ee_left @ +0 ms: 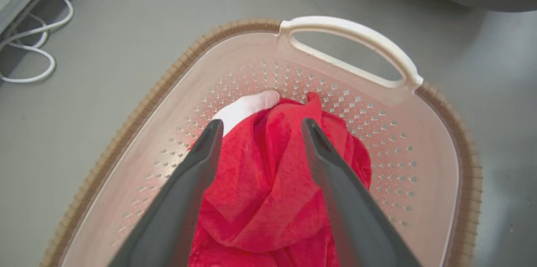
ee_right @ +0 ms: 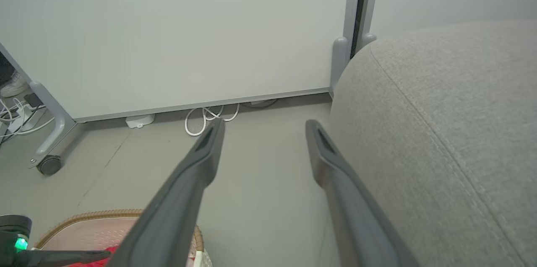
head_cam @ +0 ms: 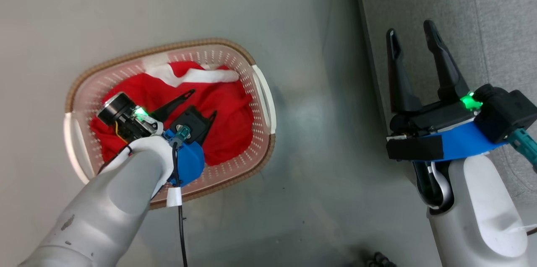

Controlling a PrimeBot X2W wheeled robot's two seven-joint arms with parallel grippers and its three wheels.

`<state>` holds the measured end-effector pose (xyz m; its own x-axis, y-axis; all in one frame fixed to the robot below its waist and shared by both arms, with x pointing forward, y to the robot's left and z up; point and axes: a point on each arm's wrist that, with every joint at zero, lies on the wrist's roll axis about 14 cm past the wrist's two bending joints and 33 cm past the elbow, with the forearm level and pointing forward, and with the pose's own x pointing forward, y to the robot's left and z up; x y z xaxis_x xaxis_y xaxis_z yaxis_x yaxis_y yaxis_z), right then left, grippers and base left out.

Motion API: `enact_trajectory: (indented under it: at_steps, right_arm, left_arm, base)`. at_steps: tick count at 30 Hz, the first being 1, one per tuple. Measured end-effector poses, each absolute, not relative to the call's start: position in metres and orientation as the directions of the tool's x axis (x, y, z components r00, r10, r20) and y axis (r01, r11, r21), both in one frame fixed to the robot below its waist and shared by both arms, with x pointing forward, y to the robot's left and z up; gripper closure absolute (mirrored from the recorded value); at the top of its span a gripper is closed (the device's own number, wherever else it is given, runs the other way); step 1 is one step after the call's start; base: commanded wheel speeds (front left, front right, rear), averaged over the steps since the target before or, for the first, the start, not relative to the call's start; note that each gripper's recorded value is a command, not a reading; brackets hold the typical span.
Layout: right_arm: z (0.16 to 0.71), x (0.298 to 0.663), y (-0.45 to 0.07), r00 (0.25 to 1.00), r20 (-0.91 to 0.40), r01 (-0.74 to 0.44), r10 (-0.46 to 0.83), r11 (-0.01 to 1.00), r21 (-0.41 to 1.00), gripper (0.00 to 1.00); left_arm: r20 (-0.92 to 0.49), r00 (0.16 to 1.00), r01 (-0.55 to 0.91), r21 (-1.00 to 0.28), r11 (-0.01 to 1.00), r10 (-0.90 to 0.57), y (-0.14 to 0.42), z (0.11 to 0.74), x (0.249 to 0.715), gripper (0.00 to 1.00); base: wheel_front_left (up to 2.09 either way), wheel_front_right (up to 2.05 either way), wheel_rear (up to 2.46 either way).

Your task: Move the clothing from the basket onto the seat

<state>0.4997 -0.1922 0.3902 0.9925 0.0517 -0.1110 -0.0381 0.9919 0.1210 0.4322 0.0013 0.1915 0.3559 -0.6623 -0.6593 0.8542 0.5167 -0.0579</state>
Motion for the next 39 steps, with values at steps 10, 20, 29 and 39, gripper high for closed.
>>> enact_trajectory:
  at_steps: [10,20,29,39]
  right_arm:
    - [0.355,0.509,-0.199,0.985,-0.166,-0.025,0.042,0.994,0.105,0.0]
    - [0.325,0.511,-0.206,0.976,-0.215,-0.015,0.033,0.996,0.085,0.0]
    - [0.309,0.511,-0.208,0.97,-0.24,-0.01,0.027,0.997,0.075,0.0]
    - [0.323,0.518,-0.202,0.979,-0.201,-0.029,0.044,0.997,0.074,0.0]
  left_arm:
    - [-0.8,0.169,0.886,-0.133,0.445,-0.576,0.018,0.125,0.403,0.0]
    - [-0.856,0.086,0.894,-0.159,0.419,-0.509,0.031,0.081,0.4,0.0]
    - [-0.886,0.03,0.896,-0.181,0.405,-0.463,0.033,0.06,0.39,1.0]
    - [-0.859,0.088,0.9,-0.149,0.41,-0.505,0.025,0.081,0.404,1.0]
  base:
    - [0.0,0.0,0.0]
    - [0.0,0.0,0.0]
    - [0.0,0.0,0.0]
    - [0.0,0.0,0.0]
